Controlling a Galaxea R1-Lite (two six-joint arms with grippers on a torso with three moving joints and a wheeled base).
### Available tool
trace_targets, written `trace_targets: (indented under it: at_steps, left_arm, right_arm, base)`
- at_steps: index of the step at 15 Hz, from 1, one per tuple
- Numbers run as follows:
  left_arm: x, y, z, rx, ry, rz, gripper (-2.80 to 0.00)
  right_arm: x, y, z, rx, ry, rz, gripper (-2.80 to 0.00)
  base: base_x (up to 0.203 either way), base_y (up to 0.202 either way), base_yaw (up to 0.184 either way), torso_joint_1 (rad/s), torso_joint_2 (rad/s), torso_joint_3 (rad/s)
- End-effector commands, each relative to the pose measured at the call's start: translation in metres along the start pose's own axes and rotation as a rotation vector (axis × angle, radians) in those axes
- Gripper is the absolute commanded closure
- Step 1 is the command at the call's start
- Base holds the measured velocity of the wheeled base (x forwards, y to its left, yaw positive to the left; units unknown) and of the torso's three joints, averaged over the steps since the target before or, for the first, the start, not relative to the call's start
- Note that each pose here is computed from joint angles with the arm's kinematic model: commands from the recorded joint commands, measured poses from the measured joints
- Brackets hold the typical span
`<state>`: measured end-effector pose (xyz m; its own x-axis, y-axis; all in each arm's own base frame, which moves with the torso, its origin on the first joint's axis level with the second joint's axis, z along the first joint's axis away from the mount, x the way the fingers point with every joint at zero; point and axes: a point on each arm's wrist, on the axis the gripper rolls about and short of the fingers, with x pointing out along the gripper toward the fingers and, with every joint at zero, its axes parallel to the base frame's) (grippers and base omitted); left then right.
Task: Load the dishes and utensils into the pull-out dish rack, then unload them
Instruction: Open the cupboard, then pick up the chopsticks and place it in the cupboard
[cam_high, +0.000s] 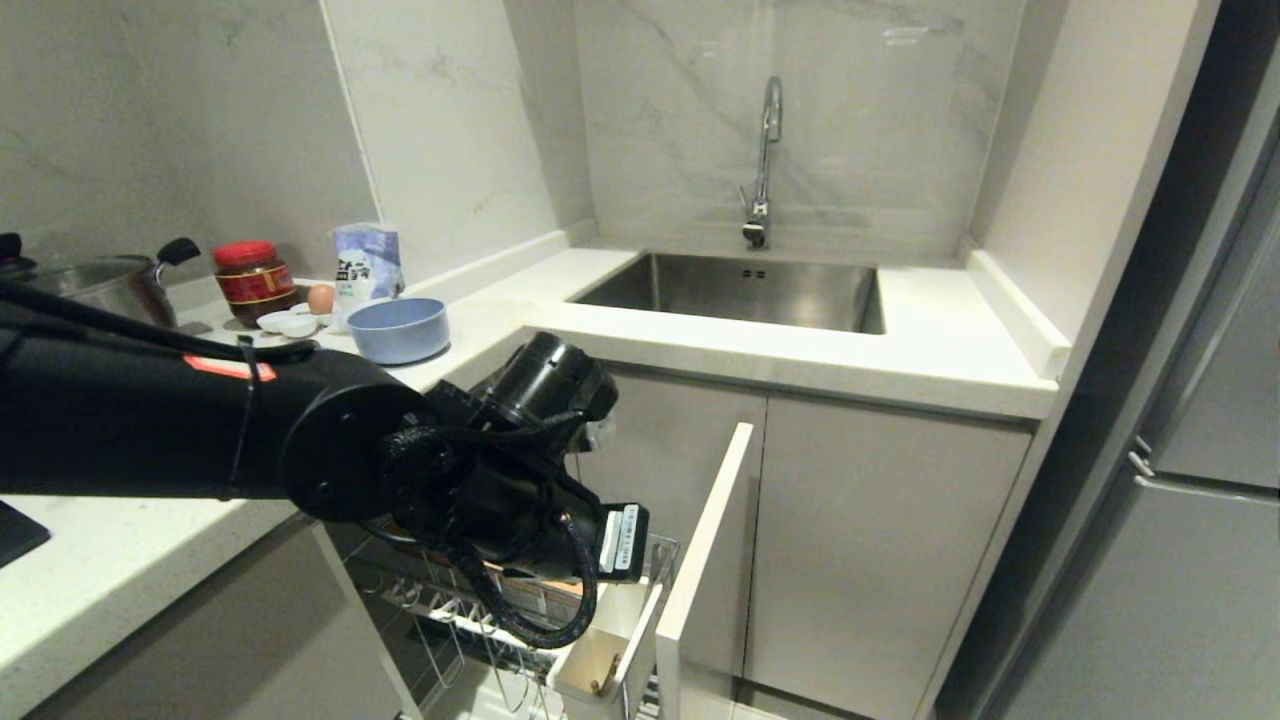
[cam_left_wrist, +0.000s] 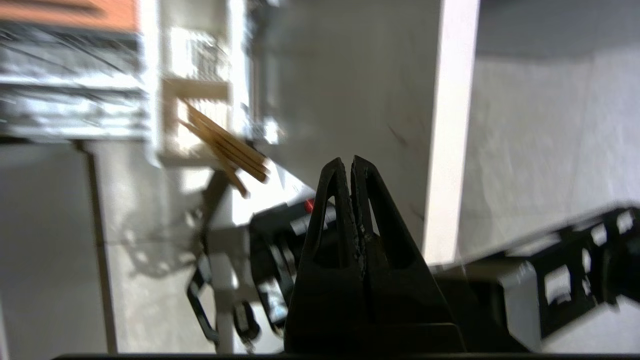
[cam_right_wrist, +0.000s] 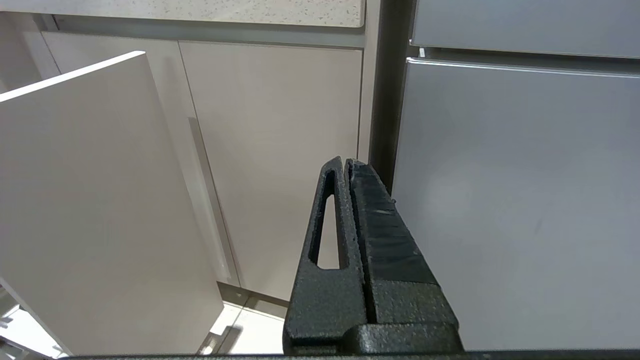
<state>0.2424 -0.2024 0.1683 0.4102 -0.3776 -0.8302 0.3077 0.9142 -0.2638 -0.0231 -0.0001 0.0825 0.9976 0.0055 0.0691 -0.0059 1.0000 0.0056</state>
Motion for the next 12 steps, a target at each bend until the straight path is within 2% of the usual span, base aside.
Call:
trace_targets:
  at_steps: [1,5,8,10,12]
  left_arm:
    - [-0.033,0.004,0.007,-0.015,-0.112,0.007,0.00]
    - [-0.111,0.019,0.020,-0.082,-0.389,0.031,0.00]
    - [-0.169,0.038,0.031,-0.176,-0.625,0.123,0.00]
    - [-0.191,0.046,0.034,-0.230,-0.731,0.214,0.00]
    - [-0.211,0.052,0.029,-0.210,-0.789,0.259,0.00]
  right_arm:
    - [0.001,0.000,-0.006,0.000,0.022,0.000,0.00]
    - [0.001,0.000,-0.006,0.000,0.022,0.000,0.00]
    - [0.001,0.000,-0.006,0.000,0.022,0.000,0.00]
    - [0.001,0.000,-0.006,0.000,0.022,0.000,0.00]
    - [0.001,0.000,-0.006,0.000,0.022,0.000,0.00]
  base:
    - [0.000,0.000,0.000,0.000,0.00,0.000]
    - [0.000,0.000,0.000,0.000,0.00,0.000]
    - [0.000,0.000,0.000,0.000,0.00,0.000]
    - [0.000,0.000,0.000,0.000,0.00,0.000]
    - [0.000,0.000,0.000,0.000,0.00,0.000]
